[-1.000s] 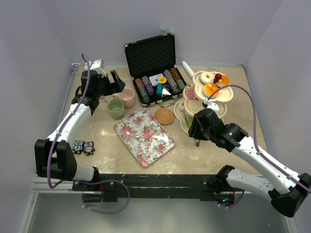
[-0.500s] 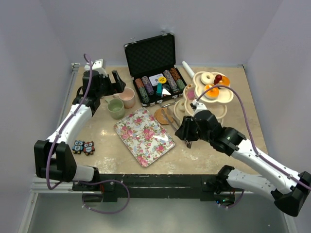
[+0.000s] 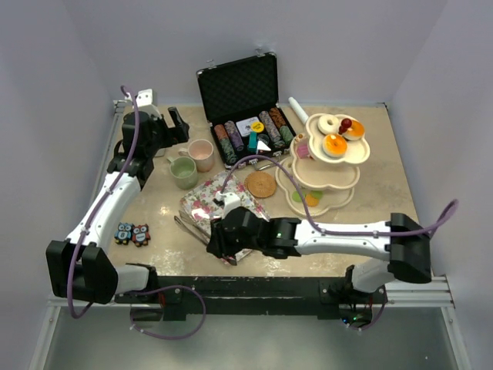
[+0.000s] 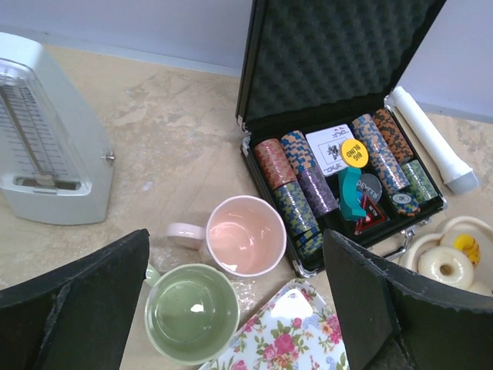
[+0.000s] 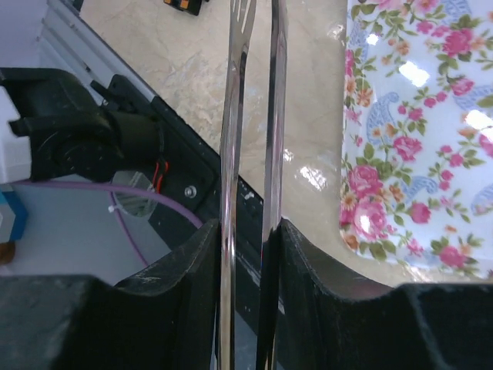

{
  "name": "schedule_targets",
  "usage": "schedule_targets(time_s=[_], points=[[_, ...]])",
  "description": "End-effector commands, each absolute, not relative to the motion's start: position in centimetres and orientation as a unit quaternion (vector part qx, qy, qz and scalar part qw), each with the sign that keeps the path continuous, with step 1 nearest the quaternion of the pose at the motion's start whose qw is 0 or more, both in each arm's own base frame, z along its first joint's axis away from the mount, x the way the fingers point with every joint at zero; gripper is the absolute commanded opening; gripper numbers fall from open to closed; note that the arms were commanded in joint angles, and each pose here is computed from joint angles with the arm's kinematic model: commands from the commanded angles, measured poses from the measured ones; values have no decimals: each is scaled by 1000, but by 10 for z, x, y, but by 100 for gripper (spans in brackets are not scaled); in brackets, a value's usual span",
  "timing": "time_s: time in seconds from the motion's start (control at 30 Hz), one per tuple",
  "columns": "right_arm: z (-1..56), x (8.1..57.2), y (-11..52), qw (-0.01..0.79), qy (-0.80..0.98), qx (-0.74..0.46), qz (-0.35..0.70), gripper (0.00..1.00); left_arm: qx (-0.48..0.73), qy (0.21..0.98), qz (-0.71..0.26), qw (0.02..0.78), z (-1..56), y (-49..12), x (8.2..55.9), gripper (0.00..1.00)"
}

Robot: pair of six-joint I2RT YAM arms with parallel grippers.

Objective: Serve the afternoon tea

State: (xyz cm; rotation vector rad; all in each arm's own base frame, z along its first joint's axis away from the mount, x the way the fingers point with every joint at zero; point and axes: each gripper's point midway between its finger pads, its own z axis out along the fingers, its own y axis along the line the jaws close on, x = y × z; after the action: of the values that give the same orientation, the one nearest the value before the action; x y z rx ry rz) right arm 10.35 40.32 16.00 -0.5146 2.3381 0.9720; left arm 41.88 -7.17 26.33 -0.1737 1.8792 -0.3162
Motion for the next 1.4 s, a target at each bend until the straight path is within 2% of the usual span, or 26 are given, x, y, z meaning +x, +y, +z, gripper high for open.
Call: schedule_targets(time_s=[0.0, 0.47, 0.93, 1.17, 1.2, 1.27, 1.37], points=[[178, 119, 454, 318, 843, -170, 400, 36, -76, 784, -104, 607, 283, -59, 418, 99], [122, 151, 527, 374, 843, -166, 349, 38, -70, 792, -113, 596, 275, -64, 422, 99], [67, 154, 549, 376, 850, -194, 314, 49, -66, 794, -118, 593, 274, -67, 422, 99], [73, 155, 553, 377, 845, -219, 308, 62, -66, 794, -117, 593, 274, -67, 422, 99], [79, 155, 552, 382, 843, -219, 310, 73, -66, 794, -117, 593, 274, -67, 422, 99], [89, 155, 549, 387, 839, -223, 311, 87, -64, 793, -119, 594, 275, -67, 422, 99], [106, 157, 544, 396, 834, -224, 311, 93, -63, 793, -121, 593, 275, -68, 422, 99]])
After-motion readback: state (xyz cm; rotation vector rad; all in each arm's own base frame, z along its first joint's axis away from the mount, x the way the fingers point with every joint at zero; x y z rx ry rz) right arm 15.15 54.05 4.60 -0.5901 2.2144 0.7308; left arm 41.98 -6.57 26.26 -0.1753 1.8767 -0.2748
